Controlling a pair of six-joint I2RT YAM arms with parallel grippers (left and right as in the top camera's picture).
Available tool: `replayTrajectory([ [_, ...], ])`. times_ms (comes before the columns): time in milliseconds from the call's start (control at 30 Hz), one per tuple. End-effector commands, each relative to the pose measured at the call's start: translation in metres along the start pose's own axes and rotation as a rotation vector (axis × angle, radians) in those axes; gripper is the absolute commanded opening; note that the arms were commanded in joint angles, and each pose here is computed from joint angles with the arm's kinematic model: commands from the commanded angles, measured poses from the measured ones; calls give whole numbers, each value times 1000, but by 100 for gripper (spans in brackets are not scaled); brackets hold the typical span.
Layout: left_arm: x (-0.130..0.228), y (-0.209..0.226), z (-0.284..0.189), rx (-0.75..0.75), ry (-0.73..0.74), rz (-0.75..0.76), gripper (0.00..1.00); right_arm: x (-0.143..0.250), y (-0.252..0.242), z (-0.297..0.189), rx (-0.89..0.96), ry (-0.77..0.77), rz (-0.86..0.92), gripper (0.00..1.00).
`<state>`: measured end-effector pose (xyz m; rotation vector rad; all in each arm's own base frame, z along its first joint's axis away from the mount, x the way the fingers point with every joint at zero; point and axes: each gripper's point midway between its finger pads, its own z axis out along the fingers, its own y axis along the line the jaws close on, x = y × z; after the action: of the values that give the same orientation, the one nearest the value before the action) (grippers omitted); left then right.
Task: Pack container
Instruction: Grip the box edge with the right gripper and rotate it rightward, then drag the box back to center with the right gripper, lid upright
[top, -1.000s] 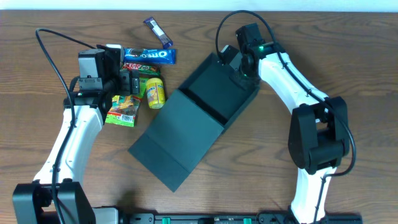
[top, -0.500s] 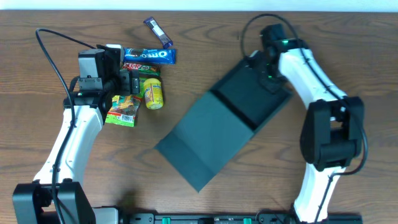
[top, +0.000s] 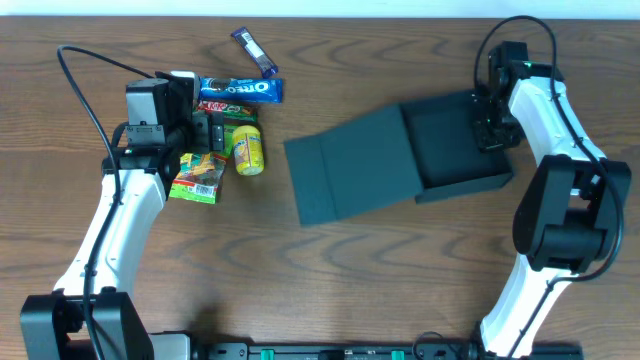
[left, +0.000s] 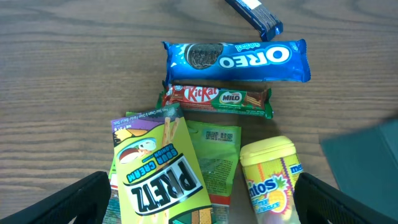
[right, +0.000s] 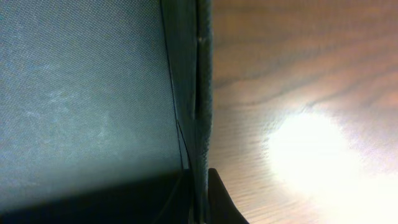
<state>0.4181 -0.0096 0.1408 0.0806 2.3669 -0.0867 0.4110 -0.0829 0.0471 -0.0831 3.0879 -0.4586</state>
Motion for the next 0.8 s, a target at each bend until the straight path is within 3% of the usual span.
replayTrajectory([
  [0,-9,-1,-1,3,-15,12,95,11,3,16,-2,54,312,1],
  [233,-8,-1,-1,4,-15,12,95,-1,62,6,-340,145,862,2],
  [400,-8,-1,-1,4,-15,12,95,-7,94,-8,-453,298,1270,2],
  [533,-9,0,-1,3,-15,12,95,-8,138,-28,-540,454,1433,2],
  [767,-9,0,-1,3,-15,12,95,5,216,-57,-535,588,1474,2],
])
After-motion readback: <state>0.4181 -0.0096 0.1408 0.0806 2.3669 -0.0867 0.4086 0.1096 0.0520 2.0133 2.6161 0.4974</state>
